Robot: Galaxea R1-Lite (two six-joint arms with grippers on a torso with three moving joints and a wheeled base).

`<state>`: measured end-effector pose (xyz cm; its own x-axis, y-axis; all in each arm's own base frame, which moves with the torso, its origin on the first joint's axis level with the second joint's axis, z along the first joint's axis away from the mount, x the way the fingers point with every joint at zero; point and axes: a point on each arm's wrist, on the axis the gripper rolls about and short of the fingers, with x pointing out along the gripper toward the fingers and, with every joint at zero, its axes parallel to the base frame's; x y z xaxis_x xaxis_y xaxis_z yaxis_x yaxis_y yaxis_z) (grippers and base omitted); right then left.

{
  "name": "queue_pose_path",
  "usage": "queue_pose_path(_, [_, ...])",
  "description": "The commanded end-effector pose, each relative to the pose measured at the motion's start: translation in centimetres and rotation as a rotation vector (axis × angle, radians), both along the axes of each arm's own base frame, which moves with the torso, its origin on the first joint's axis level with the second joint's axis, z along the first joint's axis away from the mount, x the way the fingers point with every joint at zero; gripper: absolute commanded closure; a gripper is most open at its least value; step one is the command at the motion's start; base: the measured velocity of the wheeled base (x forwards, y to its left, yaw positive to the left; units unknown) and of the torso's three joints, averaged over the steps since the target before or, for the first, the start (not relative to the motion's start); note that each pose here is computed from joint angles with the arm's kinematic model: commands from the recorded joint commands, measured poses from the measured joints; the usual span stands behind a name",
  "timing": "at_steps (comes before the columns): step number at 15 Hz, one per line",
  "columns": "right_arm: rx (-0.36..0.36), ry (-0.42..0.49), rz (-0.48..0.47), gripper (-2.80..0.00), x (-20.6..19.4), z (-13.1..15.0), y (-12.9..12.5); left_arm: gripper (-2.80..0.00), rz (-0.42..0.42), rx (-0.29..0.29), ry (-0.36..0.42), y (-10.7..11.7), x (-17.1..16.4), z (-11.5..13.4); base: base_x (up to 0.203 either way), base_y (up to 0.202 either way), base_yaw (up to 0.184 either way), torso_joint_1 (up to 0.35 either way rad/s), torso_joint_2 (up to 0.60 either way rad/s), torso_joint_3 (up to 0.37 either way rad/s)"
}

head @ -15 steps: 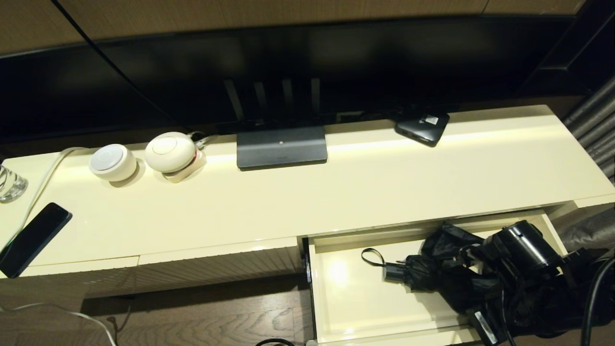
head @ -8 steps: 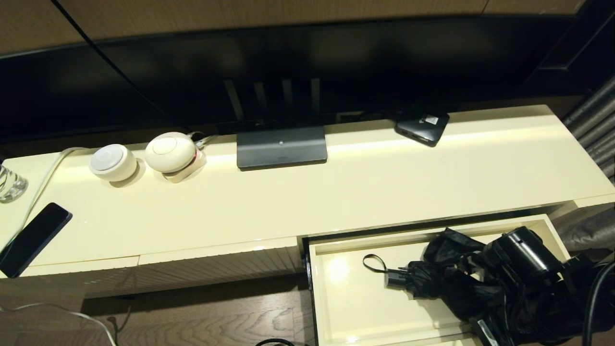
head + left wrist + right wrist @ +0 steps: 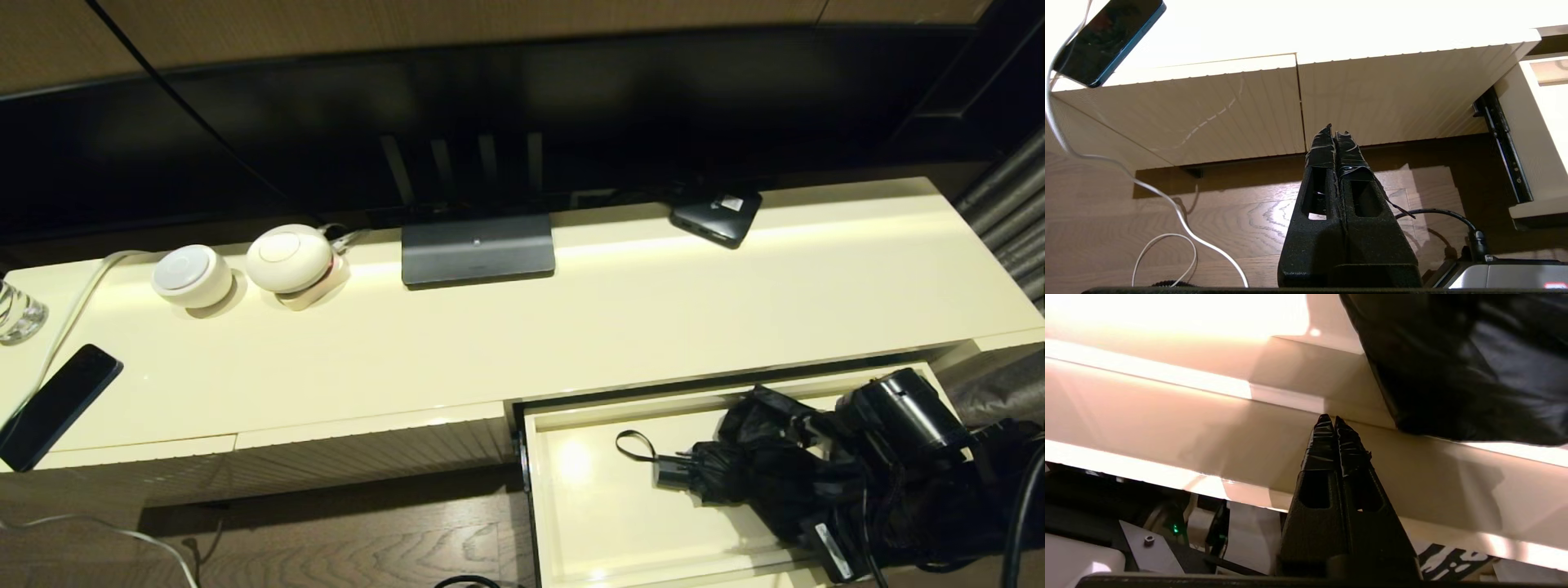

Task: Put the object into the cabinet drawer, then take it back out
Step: Open the drawer, then take the umbrella out of the drawer and put it on the table

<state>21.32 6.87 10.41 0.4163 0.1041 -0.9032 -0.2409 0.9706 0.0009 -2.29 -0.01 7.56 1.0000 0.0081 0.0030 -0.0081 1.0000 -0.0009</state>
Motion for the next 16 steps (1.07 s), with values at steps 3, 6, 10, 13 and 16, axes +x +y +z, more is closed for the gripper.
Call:
queue_pose_path(3, [-0.046, -0.190, -0.072, 0.00, 1.8, 1.5, -0.2, 0.00, 0.001, -0.001, 0.005, 0.0, 0.0, -0.1, 0.000, 0.000, 0.000, 0.000, 0.00, 0.000])
queue_pose_path(6, [-0.047, -0.229, -0.076, 0.00, 1.8, 2.2, -0.3, 0.00, 0.001, -0.001, 0.005, 0.0, 0.0, -0.1, 0.000, 0.000, 0.000, 0.000, 0.00, 0.000])
queue_pose_path(10, [-0.130, -0.271, 0.057, 0.00, 1.0, 3.2, -0.5, 0.00, 0.001, -0.001, 0.005, 0.0, 0.0, -0.1, 0.000, 0.000, 0.000, 0.000, 0.00, 0.000])
queue_pose_path(13, [-0.294, -0.334, 0.284, 0.00, 1.2, 4.5, -1.3, 0.00, 0.001, -0.001, 0.006, 0.0, 0.0, -0.1, 0.000, 0.000, 0.000, 0.000, 0.00, 0.000])
queue_pose_path(16, [-0.507, -0.373, 0.564, 0.00, 1.1, 5.8, -3.1, 0.00, 0.001, -0.001, 0.005, 0.0, 0.0, -0.1, 0.000, 0.000, 0.000, 0.000, 0.00, 0.000])
